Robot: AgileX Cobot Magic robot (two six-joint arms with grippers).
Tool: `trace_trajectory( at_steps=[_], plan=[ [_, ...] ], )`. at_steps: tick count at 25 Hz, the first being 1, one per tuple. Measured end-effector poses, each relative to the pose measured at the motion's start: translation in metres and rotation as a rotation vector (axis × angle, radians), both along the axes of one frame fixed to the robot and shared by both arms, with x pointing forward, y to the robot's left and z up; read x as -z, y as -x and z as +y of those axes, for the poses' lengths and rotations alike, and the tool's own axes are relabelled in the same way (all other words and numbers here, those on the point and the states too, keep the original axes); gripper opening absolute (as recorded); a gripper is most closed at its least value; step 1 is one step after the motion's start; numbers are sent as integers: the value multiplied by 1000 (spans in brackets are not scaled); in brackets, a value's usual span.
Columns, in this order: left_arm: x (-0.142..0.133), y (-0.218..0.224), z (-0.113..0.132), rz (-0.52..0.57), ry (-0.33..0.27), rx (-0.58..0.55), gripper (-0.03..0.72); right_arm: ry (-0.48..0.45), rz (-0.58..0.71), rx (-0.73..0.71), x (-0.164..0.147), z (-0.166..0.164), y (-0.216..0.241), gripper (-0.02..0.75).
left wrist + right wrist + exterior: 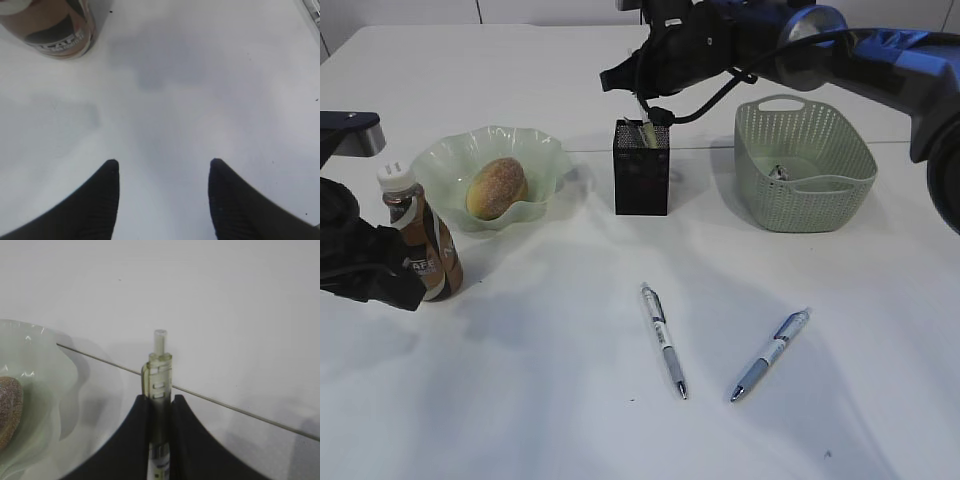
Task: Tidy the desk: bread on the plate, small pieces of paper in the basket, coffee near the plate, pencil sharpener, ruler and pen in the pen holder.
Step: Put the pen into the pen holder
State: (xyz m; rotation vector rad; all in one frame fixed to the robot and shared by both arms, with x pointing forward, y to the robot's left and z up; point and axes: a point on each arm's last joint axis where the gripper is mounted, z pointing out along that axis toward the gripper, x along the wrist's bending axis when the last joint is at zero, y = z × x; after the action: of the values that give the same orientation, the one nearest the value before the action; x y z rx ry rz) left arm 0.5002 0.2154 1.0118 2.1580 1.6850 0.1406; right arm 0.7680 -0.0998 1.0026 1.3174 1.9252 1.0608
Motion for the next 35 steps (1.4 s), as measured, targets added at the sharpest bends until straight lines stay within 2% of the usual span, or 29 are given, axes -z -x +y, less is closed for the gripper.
trace_trajectory(
  at_steps=[10,23,27,29,30,32,35],
  plan=[
    [0,-1,0,-9,2,-2,400,-30,32,5,10,2,-1,81],
    [0,-1,0,-13,2,-3,400,-24,60,5,25,3,-3,85],
    [0,-1,0,-13,2,-3,400,-24,60,5,25,3,-3,157],
    [0,-1,0,-13,2,-3,400,-25,63,5,25,3,-3,251],
    [0,-1,0,-13,2,-3,400,-25,63,5,25,3,-3,251],
    [0,-1,0,-13,2,-3,400,-26,63,5,25,3,-3,323],
    [0,-1,0,-14,2,-3,400,-27,63,6,25,3,-3,344]
  ],
)
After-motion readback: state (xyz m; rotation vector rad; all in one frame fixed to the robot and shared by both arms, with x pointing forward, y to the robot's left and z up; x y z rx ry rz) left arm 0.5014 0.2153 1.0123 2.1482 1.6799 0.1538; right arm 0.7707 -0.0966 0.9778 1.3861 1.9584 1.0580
